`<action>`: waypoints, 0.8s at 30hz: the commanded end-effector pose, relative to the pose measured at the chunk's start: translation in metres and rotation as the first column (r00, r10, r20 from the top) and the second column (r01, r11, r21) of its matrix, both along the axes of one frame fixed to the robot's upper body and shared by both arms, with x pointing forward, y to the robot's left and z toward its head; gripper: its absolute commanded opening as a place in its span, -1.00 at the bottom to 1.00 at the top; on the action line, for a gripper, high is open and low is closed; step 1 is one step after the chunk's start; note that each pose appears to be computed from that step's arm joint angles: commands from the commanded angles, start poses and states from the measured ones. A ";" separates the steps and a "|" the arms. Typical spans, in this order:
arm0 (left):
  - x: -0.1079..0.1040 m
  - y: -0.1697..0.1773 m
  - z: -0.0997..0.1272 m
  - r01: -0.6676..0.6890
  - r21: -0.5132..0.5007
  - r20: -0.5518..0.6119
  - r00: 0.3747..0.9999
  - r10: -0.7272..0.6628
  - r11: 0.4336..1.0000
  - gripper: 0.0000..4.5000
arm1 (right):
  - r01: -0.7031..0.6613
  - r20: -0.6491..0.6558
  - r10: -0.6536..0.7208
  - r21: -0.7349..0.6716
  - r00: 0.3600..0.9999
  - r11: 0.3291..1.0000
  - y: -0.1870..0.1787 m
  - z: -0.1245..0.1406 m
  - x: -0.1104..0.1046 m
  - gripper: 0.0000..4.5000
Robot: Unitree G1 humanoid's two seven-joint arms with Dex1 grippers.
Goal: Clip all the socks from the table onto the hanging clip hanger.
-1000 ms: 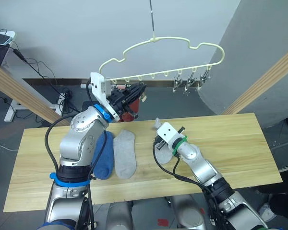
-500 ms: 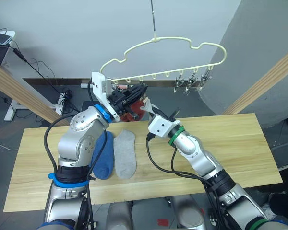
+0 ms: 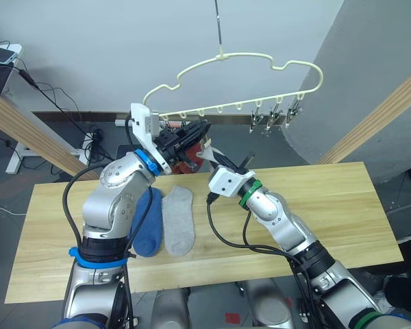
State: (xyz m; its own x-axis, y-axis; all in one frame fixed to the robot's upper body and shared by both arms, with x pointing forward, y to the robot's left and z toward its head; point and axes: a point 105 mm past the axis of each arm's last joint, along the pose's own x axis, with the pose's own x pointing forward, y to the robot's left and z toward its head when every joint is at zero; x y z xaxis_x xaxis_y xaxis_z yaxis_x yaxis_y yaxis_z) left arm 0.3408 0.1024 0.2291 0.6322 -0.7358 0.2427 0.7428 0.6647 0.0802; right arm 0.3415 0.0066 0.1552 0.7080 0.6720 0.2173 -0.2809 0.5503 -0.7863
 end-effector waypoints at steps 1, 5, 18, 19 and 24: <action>-0.007 -0.002 0.006 0.023 0.000 0.035 0.999 -0.023 1.000 -0.96 | -0.007 0.061 0.004 0.045 0.998 0.999 0.002 0.017 -0.002 -1.00; -0.007 -0.002 0.005 0.024 0.004 0.033 0.999 -0.024 1.000 -0.96 | -0.010 0.074 0.007 0.050 0.997 0.999 0.004 0.020 -0.002 -1.00; -0.004 0.002 0.001 0.002 -0.002 0.009 1.000 -0.002 1.000 -0.06 | -0.041 0.107 0.033 0.070 0.994 0.997 0.010 0.028 -0.003 -1.00; -0.004 0.003 0.000 0.001 0.000 0.009 1.000 -0.001 1.000 0.08 | -0.043 0.108 0.035 0.071 0.994 0.997 0.010 0.029 -0.003 -1.00; -0.007 0.005 -0.005 0.011 0.018 -0.001 1.000 -0.011 1.000 0.64 | -0.066 0.082 0.060 0.076 0.995 0.995 0.013 0.027 -0.004 -1.00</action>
